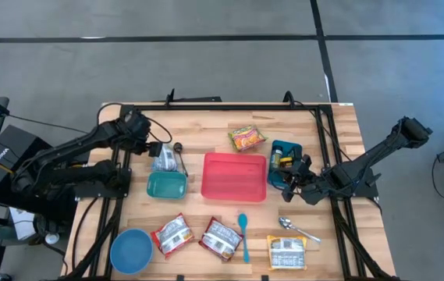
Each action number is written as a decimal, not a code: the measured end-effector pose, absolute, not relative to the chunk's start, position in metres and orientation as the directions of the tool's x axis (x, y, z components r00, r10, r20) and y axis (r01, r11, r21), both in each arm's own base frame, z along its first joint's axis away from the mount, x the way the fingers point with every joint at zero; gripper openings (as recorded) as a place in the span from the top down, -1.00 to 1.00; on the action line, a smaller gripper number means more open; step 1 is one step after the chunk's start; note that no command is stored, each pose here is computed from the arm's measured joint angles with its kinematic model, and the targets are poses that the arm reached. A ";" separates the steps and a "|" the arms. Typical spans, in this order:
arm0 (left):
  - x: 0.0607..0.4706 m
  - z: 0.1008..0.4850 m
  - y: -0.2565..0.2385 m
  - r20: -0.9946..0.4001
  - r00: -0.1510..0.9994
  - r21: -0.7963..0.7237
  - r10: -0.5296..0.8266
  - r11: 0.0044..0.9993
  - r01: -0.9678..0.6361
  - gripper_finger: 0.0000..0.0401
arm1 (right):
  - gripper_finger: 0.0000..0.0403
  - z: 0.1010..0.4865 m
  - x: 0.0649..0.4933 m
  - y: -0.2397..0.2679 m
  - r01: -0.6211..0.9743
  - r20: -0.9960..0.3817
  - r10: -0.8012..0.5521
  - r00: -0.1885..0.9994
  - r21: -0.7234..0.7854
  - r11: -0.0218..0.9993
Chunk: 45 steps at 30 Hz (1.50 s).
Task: Pick & Place Food Item
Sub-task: Put the blue noodle pack into the red bin
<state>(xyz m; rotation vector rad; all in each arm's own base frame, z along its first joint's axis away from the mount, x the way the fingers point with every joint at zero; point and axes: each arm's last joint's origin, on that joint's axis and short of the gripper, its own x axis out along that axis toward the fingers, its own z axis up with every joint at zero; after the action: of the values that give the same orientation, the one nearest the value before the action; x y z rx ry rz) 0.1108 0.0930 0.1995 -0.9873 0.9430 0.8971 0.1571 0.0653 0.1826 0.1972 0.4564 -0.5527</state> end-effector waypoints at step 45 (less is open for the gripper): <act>0.114 0.173 0.095 -0.887 0.404 -0.325 0.222 0.320 -0.890 0.48 | 1.00 0.183 0.157 0.065 0.546 -0.467 -0.460 0.755 0.059 0.836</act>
<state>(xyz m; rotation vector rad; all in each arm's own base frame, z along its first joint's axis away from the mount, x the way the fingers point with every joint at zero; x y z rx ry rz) 0.1142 0.0953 0.1731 -0.9629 0.8496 0.8595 0.1571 0.0653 0.1826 0.1969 0.4564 -0.5526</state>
